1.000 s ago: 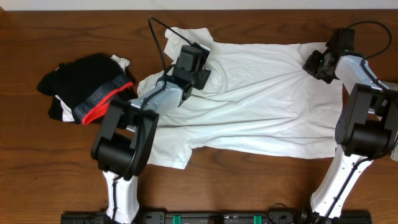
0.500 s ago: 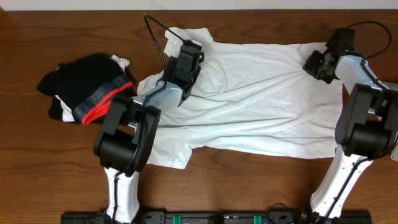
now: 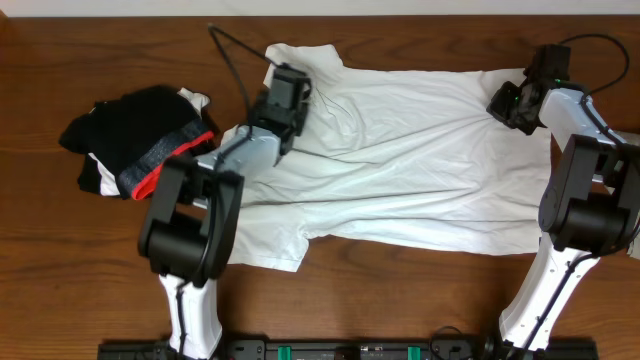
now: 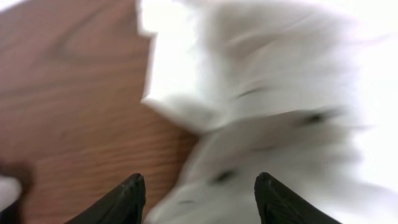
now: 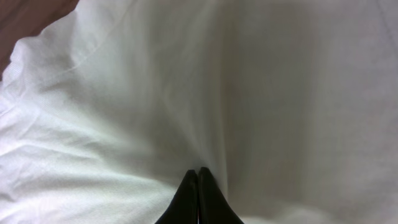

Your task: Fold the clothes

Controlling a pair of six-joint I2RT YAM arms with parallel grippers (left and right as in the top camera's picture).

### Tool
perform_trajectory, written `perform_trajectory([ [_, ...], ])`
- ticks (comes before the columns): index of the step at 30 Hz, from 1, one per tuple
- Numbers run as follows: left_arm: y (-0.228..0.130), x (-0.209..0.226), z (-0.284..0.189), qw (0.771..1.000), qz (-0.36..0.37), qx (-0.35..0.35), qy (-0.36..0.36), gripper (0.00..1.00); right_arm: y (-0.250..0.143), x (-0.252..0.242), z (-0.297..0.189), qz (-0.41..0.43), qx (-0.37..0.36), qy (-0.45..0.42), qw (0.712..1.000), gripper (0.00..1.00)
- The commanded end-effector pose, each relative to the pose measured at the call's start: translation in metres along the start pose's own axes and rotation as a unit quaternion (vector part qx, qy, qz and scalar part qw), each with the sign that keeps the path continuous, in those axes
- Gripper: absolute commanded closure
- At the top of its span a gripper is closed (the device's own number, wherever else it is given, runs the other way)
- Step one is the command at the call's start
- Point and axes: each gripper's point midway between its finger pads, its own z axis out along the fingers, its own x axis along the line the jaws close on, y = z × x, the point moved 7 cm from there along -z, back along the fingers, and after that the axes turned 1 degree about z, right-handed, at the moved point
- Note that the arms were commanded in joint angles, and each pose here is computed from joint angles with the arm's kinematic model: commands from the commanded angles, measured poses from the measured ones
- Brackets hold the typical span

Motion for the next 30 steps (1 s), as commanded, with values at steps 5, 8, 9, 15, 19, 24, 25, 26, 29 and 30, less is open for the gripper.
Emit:
perform_trajectory([
  [5,0.037,-0.035,-0.029,0.996,0.009,-0.065,-0.058,0.32,-0.033,-0.023,0.032,-0.005,0.062,-0.048,0.997,0.98],
  [8,0.033,-0.035,-0.019,0.996,0.007,-0.065,-0.056,0.32,-0.034,-0.023,0.032,-0.004,0.064,-0.05,0.997,0.98],
  [9,0.033,-0.035,-0.015,0.996,0.011,-0.07,-0.054,0.3,-0.035,-0.023,0.032,-0.004,0.065,-0.05,0.997,0.98],
  [15,0.028,-0.041,0.003,0.994,0.035,-0.088,-0.051,0.33,-0.036,-0.024,0.031,-0.004,0.068,-0.051,0.996,0.98],
  [19,0.018,-0.045,0.012,0.994,0.046,-0.075,-0.057,0.38,-0.037,-0.022,0.031,-0.004,0.072,-0.049,0.996,0.98],
  [24,0.019,-0.039,0.017,0.995,0.042,-0.081,-0.03,0.59,-0.04,-0.022,0.031,-0.003,0.081,-0.044,0.996,0.98],
  [25,0.019,-0.037,0.018,0.996,0.041,-0.081,-0.024,0.64,-0.04,-0.022,0.031,-0.003,0.081,-0.043,0.996,0.98],
  [26,0.019,-0.034,0.018,0.996,0.039,-0.08,-0.021,0.67,-0.04,-0.022,0.031,-0.003,0.082,-0.044,0.996,0.98],
  [29,0.016,-0.024,0.022,0.997,0.033,-0.073,-0.014,0.68,-0.041,-0.023,0.031,-0.002,0.085,-0.045,0.995,0.98],
  [30,0.015,-0.02,0.023,0.997,0.031,-0.07,-0.012,0.68,-0.041,-0.023,0.031,-0.002,0.086,-0.045,0.995,0.98],
])
